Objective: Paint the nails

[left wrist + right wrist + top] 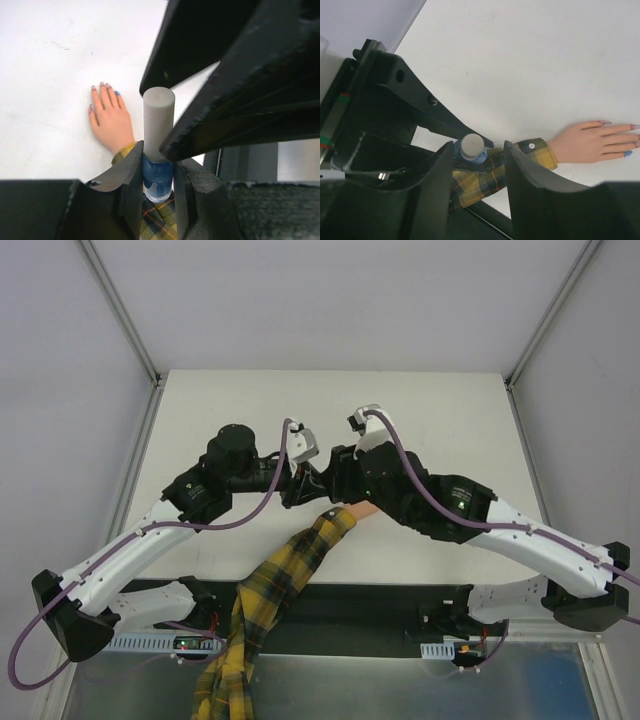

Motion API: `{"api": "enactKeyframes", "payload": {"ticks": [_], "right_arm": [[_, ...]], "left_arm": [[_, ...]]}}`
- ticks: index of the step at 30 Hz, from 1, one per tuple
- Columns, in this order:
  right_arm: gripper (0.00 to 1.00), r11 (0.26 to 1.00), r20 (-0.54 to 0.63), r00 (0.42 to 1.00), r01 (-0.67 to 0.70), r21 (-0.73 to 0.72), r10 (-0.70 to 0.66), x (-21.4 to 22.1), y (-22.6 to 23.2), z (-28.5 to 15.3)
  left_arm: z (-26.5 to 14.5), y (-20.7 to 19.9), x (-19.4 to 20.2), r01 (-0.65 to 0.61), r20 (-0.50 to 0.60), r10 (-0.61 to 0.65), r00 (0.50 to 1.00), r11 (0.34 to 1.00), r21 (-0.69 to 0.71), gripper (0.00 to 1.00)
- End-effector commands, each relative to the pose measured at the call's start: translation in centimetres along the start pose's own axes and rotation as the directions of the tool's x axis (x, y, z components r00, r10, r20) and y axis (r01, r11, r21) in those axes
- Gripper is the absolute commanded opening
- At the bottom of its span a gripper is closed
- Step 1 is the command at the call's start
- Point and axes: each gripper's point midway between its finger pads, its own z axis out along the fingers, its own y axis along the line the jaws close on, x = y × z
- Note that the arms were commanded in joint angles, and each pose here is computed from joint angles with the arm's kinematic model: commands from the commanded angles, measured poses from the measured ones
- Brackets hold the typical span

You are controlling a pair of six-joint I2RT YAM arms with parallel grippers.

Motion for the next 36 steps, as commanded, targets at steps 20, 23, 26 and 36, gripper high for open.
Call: {"api": "enactKeyframes", "payload": {"ticks": [20,23,26,36], "right_arm": [[0.54,0.631,0.039,0.939,0.261,-0.730,-0.343,0.5,4.9,-8.1],[0.44,0.621,0.022,0.937,0.249,-0.744,-0.349,1.0,5.0,-7.7],[0.41,0.608,0.003,0.935,0.233,-0.759,-0.355,1.5,5.2,-7.5],[0.21,0.605,-0.030,0.935,0.205,-0.770,-0.354,2.3,5.3,-6.9]], "left_arm": [[-2.3,-9.9,-1.7,0.016,0.033,-0.047,0.998,0.775,0.632,0.00],[-2.3,-9.8,-1.7,0.019,0.031,-0.050,0.998,0.775,0.632,0.00],[-2.4,-9.8,-1.8,0.015,0.035,-0.047,0.998,0.778,0.628,0.00],[-2.4,-9.4,-2.1,0.001,0.050,-0.040,0.998,0.795,0.606,0.00]]}}
